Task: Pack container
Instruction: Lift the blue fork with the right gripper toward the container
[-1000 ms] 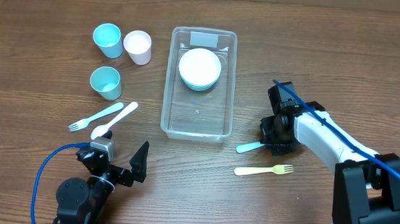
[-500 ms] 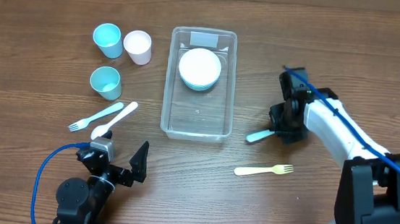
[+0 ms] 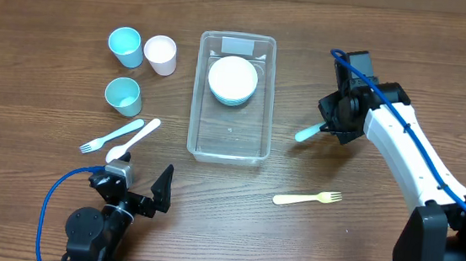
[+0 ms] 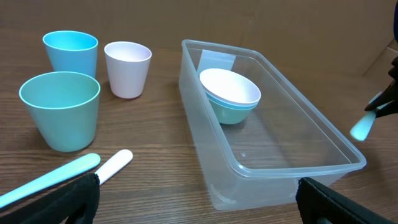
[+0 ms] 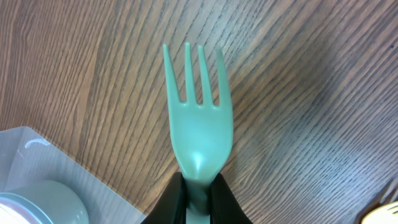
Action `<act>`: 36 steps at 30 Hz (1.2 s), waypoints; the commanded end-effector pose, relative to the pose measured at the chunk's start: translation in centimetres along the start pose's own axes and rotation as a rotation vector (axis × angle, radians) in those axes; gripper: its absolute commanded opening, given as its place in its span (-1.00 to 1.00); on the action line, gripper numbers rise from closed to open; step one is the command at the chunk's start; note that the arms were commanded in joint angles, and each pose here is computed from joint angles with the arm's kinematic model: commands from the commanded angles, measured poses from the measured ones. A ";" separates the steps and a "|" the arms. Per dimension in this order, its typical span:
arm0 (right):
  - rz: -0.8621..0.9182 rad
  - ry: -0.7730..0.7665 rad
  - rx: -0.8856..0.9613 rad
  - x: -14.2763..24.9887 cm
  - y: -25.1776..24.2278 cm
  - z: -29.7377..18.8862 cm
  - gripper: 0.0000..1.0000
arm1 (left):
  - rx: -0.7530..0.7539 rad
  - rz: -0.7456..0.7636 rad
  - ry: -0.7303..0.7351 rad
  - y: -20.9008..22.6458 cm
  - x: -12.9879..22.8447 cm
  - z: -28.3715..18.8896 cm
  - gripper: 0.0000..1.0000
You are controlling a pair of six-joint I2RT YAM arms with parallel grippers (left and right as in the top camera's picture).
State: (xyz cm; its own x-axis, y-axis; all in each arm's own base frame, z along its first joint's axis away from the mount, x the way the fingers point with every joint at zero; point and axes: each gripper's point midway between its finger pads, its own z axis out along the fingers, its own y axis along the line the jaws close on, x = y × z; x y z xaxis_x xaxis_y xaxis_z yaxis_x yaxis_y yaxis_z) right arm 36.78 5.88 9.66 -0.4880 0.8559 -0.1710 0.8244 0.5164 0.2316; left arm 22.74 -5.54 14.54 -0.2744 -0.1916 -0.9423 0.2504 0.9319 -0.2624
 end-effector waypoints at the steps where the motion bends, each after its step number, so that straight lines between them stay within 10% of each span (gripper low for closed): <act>1: -0.014 -0.044 -0.058 -1.1 1.3 -1.9 -0.92 | 0.009 -0.013 -0.004 -0.1 0.0 0.0 1.00; 36: -0.051 -0.050 -0.069 -1.3 1.6 -1.9 -0.92 | 0.009 -0.013 -0.004 -0.1 0.0 0.0 1.00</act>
State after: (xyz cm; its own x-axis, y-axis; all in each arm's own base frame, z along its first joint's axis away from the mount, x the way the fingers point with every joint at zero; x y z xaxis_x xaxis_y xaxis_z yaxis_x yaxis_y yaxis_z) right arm 37.01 5.83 9.78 -0.5224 0.8314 -0.1895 0.7995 0.5548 0.2300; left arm 22.74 -5.55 14.54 -0.2744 -0.1916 -0.9423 0.2508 0.9318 -0.2625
